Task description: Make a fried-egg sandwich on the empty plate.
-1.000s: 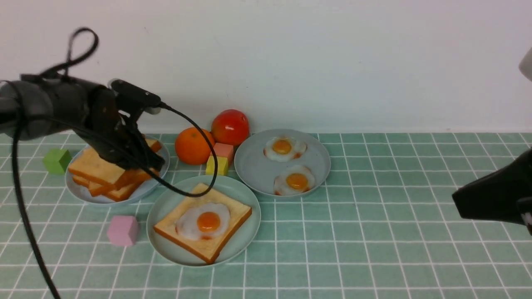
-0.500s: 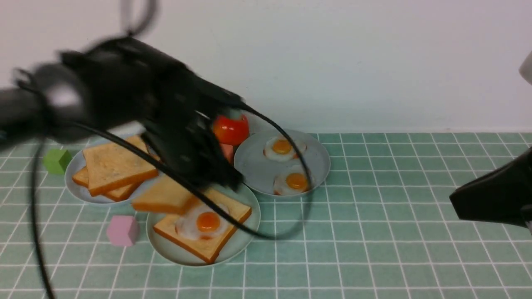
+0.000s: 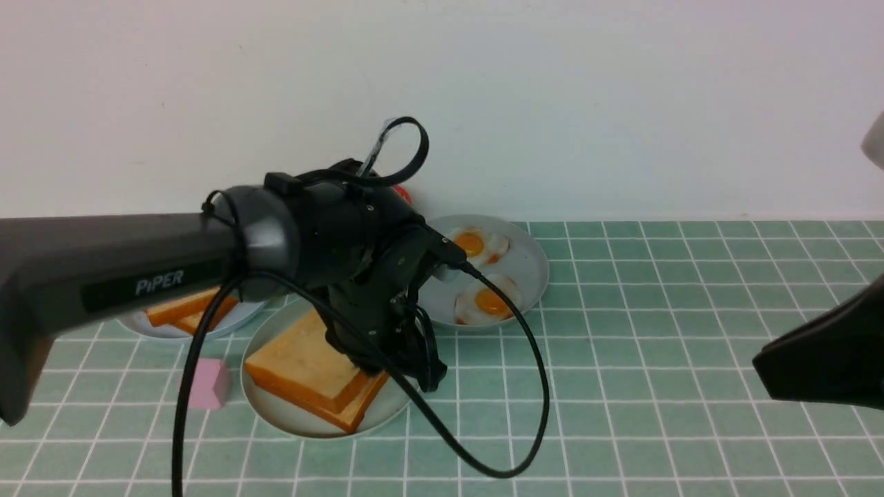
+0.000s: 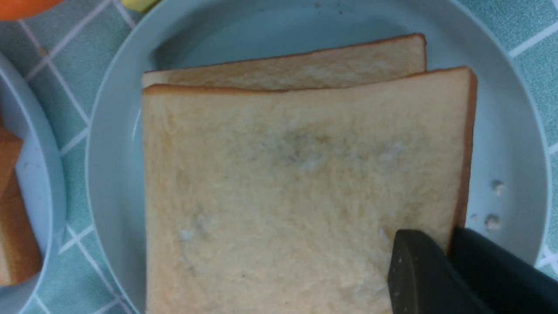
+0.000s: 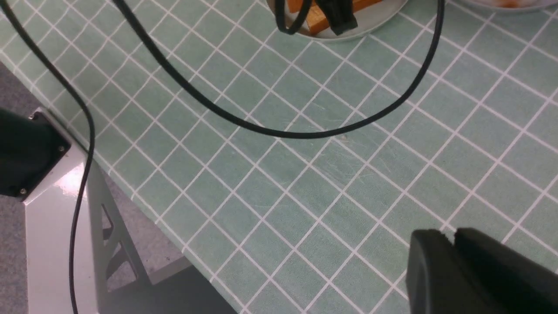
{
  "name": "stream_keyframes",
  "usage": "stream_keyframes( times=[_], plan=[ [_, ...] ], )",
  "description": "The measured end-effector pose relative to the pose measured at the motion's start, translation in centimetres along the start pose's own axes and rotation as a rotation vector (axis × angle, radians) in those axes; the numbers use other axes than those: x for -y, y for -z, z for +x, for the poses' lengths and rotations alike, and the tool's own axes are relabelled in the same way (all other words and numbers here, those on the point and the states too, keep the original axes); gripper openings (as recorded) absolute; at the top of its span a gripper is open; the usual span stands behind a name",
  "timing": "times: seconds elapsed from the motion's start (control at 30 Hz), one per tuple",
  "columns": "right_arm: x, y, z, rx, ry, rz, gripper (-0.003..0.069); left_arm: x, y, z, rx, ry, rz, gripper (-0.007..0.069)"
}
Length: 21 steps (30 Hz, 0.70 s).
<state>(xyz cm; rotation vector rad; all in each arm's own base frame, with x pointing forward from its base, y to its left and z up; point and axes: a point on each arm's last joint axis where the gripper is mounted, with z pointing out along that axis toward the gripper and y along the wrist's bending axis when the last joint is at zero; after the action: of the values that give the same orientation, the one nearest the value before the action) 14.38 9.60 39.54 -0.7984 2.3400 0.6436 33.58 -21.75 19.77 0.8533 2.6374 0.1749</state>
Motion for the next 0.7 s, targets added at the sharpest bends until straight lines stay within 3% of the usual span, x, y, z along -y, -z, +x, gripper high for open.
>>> stream_keyframes(
  times=[0.13,0.43,0.57,0.7],
  plan=[
    [0.0,0.0,0.0,0.000,0.000,0.000,0.0096,0.1,-0.2,0.0,-0.006,0.003,0.004,0.0110],
    [0.0,0.0,0.0,0.000,-0.001,-0.002,0.0103,0.2,1.4,-1.0,-0.025,0.082,0.060,0.0410],
    [-0.1,0.0,0.1,-0.003,0.002,-0.002,0.0105,0.2,4.2,-1.5,0.016,0.136,0.130,0.0417],
    [-0.4,1.2,0.6,0.024,0.031,0.031,0.0106,-1.0,13.2,-0.3,0.265,0.167,0.235,0.0232]
  ],
)
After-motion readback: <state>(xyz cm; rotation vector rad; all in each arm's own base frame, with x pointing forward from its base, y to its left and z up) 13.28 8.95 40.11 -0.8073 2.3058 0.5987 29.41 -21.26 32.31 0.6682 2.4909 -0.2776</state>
